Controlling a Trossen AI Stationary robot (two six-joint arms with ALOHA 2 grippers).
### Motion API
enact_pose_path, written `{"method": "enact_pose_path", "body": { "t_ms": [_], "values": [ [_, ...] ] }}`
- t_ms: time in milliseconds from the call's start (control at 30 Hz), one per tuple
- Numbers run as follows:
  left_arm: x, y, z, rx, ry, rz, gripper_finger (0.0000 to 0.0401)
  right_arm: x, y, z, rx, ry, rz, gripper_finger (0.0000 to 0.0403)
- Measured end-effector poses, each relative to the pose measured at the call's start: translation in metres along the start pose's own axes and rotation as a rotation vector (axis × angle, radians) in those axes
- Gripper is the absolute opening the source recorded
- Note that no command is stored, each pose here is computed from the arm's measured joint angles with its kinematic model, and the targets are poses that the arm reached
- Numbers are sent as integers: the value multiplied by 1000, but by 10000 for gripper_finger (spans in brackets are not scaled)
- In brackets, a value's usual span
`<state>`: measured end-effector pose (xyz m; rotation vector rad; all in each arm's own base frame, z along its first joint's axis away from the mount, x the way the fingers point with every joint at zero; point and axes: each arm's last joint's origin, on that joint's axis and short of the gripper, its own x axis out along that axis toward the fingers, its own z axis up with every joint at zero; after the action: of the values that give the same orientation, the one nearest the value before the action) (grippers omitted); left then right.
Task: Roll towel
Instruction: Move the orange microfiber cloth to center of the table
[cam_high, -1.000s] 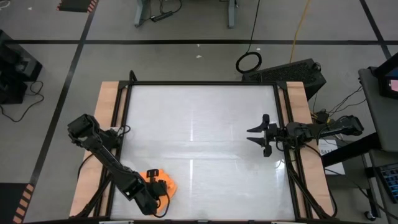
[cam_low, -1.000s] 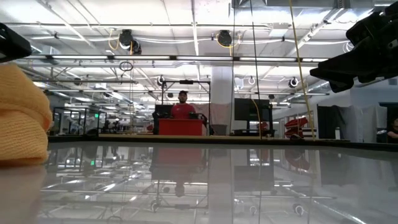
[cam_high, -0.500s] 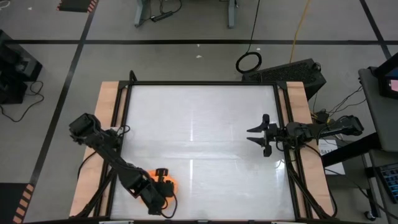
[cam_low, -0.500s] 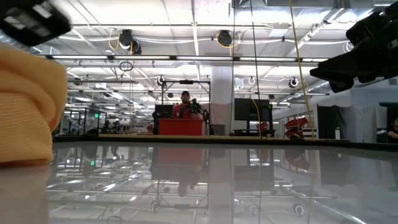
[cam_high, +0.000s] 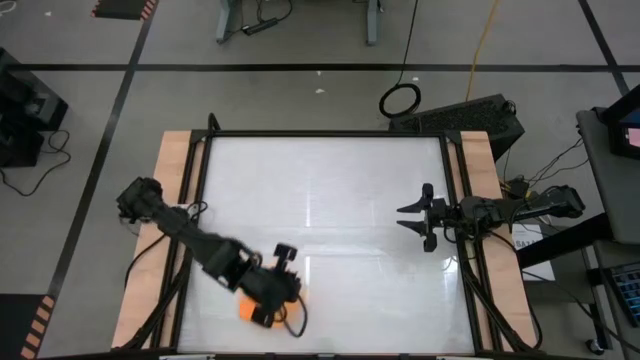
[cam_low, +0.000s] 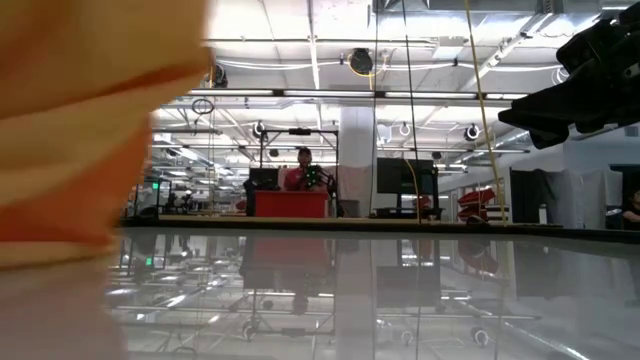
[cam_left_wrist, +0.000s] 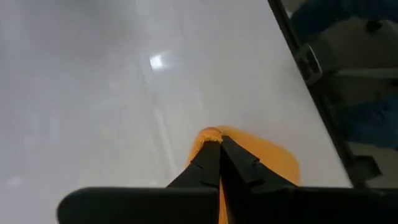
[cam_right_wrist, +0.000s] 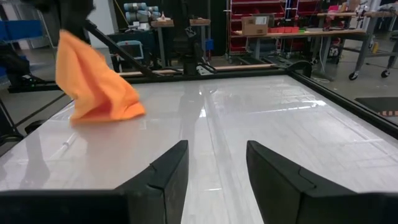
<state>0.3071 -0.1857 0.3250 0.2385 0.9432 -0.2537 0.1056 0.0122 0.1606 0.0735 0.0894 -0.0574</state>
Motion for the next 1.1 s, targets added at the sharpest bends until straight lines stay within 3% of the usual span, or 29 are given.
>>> {"method": "enact_pose_path", "body": {
  "t_ms": [333,467,567,667,800,1000,1100],
  "values": [
    [-63,82,52,147,-257,17,0,0,0,6,11,-61,1,153],
    [-84,91,59,178,-325,-10,0,0,0,8,16,-78,2,153],
    [-87,91,49,147,-221,-26,0,0,0,7,35,-72,2,153],
    [-70,92,27,40,18,8,0,0,0,5,63,-47,1,153],
    [-18,89,-1,-67,271,34,0,1,0,0,87,4,-5,153],
    [51,82,-40,-100,432,38,14,4,2,-7,134,86,35,153],
    [72,85,-52,-110,453,51,18,6,3,-10,160,124,61,153]
  ]
}}
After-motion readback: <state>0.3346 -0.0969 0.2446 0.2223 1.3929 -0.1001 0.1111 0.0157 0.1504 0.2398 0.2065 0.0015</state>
